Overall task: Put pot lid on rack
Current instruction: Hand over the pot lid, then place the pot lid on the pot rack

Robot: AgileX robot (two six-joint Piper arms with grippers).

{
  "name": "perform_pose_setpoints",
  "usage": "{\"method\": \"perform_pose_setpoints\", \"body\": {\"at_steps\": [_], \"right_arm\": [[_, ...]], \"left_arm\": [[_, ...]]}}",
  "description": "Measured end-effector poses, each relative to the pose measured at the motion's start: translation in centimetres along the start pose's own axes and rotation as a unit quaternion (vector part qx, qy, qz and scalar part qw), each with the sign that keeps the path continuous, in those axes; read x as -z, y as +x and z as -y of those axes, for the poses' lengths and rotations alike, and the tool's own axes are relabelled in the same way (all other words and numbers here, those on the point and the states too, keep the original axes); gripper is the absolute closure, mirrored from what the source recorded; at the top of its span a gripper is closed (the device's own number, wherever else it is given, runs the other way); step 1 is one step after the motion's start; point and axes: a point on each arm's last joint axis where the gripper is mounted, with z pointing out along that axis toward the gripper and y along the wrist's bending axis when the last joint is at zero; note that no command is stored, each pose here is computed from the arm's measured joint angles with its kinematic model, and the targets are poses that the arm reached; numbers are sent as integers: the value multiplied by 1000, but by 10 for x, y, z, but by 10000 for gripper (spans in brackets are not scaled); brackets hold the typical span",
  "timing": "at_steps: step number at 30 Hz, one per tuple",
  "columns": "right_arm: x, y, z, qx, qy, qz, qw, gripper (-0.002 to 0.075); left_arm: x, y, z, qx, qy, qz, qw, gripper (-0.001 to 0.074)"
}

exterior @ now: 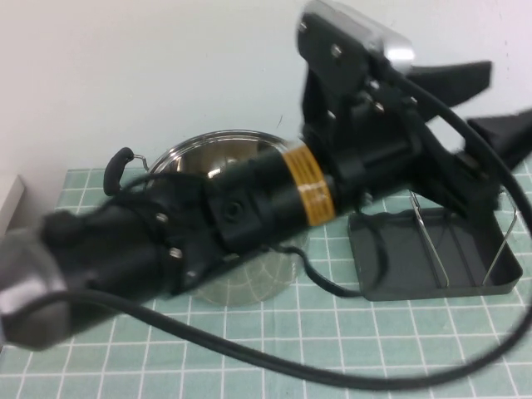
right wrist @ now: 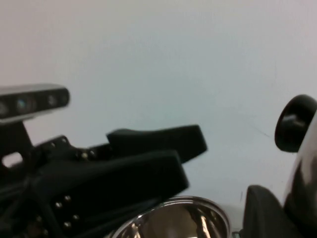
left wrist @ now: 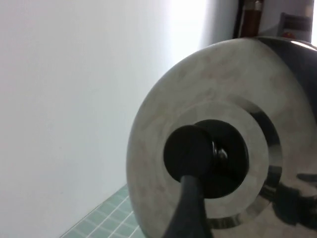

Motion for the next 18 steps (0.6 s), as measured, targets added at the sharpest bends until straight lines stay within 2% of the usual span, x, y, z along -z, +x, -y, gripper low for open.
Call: {"method": "perform_pose_setpoints", "body": {"at_steps": [3, 6, 8, 11, 14, 18], "right_arm": [[-17, -6, 8, 10, -9, -20, 1000, 662], [-40, -14, 19, 10, -24, -39, 999, 662], [-57, -18, 28, 2, -32, -53, 998, 662], [-83, -18, 43, 1, -51, -91, 995, 662], [-108, -6, 61, -11, -77, -136, 988, 662], [-129, 14, 81, -26, -87, -185, 978, 662]], "left_arm": [[14, -16, -7, -14, -40, -27, 999, 306], [30, -29, -11, -16, -85, -69, 994, 561], [39, -35, -9, -29, -101, -96, 990, 657], [49, -41, 0, -51, -87, -126, 987, 706], [54, -41, 11, -58, -53, -161, 984, 725], [58, -36, 14, -52, -41, -196, 978, 732]]}}
